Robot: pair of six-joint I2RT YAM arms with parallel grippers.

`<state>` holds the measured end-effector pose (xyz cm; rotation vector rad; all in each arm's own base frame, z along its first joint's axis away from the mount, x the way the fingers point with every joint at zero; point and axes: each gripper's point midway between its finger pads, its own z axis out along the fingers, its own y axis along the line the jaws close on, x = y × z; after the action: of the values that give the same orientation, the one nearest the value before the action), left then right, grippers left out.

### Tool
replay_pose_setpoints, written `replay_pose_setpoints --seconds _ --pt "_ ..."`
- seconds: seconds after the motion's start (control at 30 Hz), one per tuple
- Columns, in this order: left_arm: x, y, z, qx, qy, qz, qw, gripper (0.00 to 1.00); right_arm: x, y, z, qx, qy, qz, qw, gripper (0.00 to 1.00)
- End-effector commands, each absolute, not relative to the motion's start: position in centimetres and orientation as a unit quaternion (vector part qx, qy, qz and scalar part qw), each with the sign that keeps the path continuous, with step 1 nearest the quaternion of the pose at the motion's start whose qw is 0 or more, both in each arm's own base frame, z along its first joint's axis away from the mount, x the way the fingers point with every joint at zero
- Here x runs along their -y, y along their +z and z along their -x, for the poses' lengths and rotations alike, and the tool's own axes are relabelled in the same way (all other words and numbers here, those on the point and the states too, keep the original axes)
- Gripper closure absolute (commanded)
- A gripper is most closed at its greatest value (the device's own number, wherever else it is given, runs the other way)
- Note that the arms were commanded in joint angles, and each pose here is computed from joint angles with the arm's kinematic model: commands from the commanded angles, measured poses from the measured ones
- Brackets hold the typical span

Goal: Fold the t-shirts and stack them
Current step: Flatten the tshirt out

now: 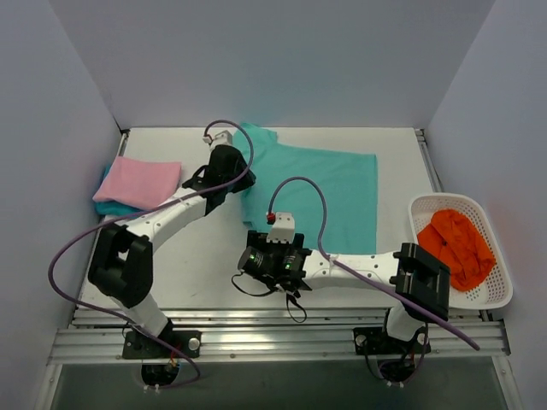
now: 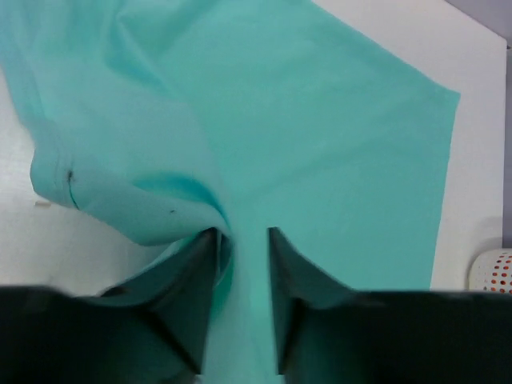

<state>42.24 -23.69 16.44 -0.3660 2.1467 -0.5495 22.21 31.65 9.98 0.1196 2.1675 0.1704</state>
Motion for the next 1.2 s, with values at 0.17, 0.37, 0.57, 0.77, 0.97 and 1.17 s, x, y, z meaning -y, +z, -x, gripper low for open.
replay_pose_setpoints --seconds 0.17,0.37,0.57,0.77,0.97,1.17 --pt "31.1 5.9 -52.0 -0.910 -0.265 0.071 0.312 0.12 -27.7 12.6 -23.4 -0.861 0.046 -0.085 0.499 0.11" --pt "32.5 4.7 -55.7 -0.922 -0.228 0.051 0.307 0.05 -28.5 13.0 -22.8 -0.862 0.060 -0.080 0.497 0.11" --pt "23.7 13.9 -52.5 -0.872 -0.209 0.121 0.426 0.06 -29.1 12.7 -22.8 -0.863 0.055 -0.073 0.497 0.11" --pt "16.3 21.7 -47.0 -0.833 -0.193 0.156 0.495 0.06 -29.5 12.9 -23.1 -0.861 0.059 -0.074 0.501 0.11" --pt "16.1 19.5 -43.1 -0.834 -0.212 0.158 0.484 0.06 -29.7 13.4 -23.1 -0.858 0.063 -0.074 0.504 0.11" --pt "18.4 12.7 -40.3 -0.840 -0.254 0.168 0.449 0.06 -29.0 13.1 -22.9 -0.860 0.058 -0.075 0.502 0.11"
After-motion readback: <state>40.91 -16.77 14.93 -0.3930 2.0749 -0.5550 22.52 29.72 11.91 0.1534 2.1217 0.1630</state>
